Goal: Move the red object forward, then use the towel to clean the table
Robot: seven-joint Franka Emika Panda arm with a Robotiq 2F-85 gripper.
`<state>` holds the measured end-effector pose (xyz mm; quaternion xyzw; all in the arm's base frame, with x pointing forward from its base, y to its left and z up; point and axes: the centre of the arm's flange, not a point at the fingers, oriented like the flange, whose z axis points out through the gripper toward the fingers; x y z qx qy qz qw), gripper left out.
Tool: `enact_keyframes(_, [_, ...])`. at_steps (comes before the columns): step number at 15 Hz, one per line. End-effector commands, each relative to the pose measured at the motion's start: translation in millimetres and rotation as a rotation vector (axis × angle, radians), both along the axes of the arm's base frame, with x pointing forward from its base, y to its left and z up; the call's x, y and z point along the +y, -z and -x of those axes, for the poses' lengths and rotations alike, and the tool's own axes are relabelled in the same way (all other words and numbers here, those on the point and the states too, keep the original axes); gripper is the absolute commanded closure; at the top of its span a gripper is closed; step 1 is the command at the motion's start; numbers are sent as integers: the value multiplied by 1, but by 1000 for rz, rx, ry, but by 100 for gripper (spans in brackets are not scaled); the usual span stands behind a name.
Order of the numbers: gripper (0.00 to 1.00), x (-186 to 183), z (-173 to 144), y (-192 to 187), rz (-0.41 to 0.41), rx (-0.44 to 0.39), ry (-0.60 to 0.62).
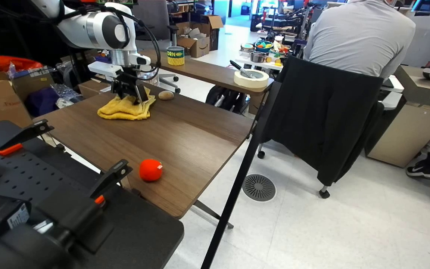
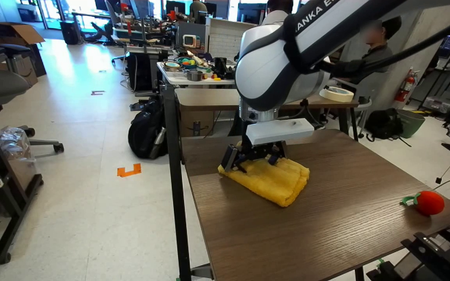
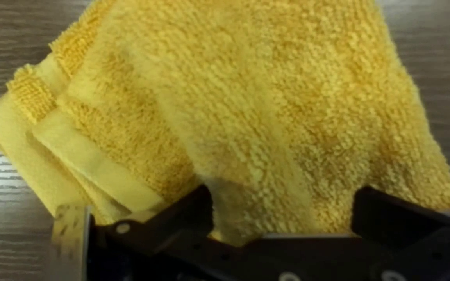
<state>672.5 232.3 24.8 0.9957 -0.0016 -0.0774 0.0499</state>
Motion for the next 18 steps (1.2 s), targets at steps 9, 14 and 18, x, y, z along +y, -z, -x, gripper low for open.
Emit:
enact_keyframes(9, [0, 77, 139, 46, 94, 15, -502])
enact_keyframes(14, [0, 69, 178, 36, -95, -64, -622])
enact_keyframes(18, [0, 48, 195, 36, -259, -75, -678])
